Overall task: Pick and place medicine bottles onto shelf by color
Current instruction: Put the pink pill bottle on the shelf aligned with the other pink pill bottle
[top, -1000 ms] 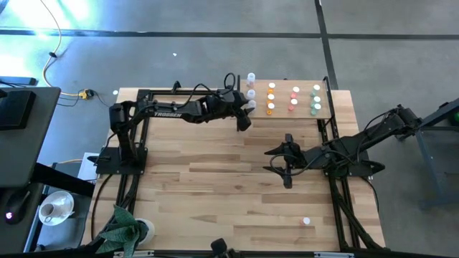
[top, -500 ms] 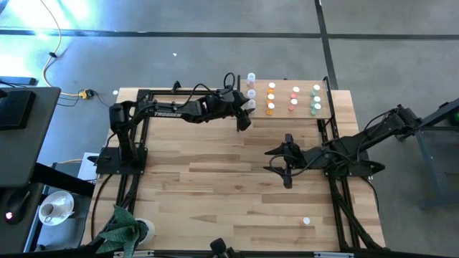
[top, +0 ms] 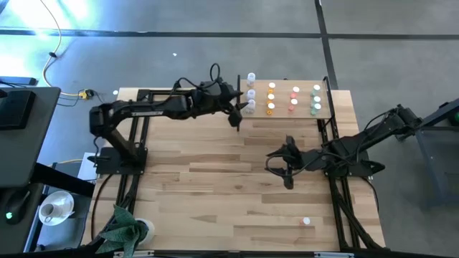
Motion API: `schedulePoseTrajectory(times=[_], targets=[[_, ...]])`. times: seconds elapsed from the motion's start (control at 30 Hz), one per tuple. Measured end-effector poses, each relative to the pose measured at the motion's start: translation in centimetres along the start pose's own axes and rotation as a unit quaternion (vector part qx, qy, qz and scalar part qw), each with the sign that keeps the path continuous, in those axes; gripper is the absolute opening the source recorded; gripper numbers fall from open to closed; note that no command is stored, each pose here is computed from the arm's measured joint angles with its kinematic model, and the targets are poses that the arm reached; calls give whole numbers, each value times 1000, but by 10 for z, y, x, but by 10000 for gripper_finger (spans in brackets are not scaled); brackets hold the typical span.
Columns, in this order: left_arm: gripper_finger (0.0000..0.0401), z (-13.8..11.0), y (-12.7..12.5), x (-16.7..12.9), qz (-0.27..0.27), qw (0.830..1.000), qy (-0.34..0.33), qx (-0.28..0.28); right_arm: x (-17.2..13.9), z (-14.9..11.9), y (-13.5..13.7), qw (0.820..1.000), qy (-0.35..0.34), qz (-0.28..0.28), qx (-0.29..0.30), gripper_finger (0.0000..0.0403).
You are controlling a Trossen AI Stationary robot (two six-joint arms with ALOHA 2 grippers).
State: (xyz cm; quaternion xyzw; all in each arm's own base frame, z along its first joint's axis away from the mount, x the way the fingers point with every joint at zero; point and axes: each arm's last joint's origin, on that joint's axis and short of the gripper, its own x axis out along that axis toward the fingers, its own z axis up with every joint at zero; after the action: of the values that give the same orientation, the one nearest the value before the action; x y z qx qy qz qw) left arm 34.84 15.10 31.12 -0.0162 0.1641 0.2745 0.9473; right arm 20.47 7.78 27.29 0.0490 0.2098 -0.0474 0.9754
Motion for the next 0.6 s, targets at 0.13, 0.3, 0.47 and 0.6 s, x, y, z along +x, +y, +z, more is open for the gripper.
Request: schedulePoseTrajectory(times=[0.13,0.3,0.47,0.6], targets=[[211,4,-14,-24,-23,999,35,31,-3,-6,4,1000,22,9,9,236],[211,-11,-37,-37,-56,997,47,38,-9,-12,15,998,40,33,19,236],[211,-53,-60,-36,-86,994,57,39,-17,-22,24,995,75,51,32,236],[211,-79,-74,-39,-107,994,24,20,-25,-25,30,991,108,53,51,236]])
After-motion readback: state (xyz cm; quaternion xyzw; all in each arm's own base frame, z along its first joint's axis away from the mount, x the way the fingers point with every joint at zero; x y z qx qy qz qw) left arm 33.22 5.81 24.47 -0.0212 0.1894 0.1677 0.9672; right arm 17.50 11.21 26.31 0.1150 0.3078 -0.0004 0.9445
